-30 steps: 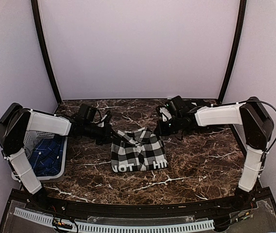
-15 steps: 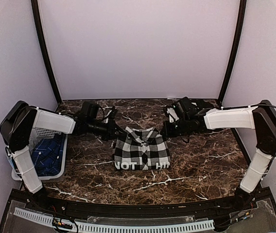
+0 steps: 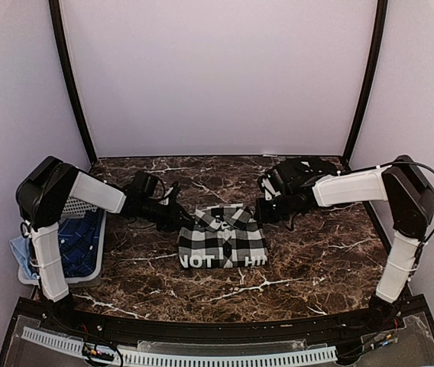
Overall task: Fold and stack the long sleeve shirts
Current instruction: Adjust the square-folded shirt at the center of the board, then smooth out the square-folded shirt at the center of the board.
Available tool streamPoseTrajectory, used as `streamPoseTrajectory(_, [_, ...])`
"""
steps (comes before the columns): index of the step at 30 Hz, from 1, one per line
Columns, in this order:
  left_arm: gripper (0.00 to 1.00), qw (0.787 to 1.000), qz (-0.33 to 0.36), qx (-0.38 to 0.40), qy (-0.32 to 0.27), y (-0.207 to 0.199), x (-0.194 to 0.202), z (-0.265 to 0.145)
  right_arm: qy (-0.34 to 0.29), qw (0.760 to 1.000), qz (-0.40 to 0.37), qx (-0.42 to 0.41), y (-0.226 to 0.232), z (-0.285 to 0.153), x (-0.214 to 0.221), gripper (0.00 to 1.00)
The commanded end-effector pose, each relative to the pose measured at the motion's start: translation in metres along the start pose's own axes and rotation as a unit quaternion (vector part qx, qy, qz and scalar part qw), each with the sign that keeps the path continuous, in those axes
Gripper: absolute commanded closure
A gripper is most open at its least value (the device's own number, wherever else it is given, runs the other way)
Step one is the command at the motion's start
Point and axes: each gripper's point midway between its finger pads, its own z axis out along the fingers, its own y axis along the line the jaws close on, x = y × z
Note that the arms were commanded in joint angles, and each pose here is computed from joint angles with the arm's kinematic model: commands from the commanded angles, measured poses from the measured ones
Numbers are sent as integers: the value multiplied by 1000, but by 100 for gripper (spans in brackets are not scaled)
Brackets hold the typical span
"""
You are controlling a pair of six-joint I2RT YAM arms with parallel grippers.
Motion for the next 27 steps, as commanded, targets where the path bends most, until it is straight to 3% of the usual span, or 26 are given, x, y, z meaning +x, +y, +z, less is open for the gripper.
streamPoseTrajectory(1, [75,998,24,-50,-42,-8,-18,-22,-16,1000,7,16,-5,-3,-11,88])
streamPoseTrajectory(6, [56,984,39,-147,-92,-2,-32,-57,-25,999,5,31,-5,-17,-21,75])
streamPoseTrajectory(11, [54,970,55,-207,-119,-3,-40,-85,-47,998,-1,49,1,-38,-36,71])
streamPoseTrajectory(19, [73,982,77,-145,-95,-47,-17,-82,-56,998,-23,12,41,-42,-40,71])
streamPoseTrajectory(27, [91,989,51,-137,-37,-21,10,-38,-30,999,-37,-6,60,-7,-35,71])
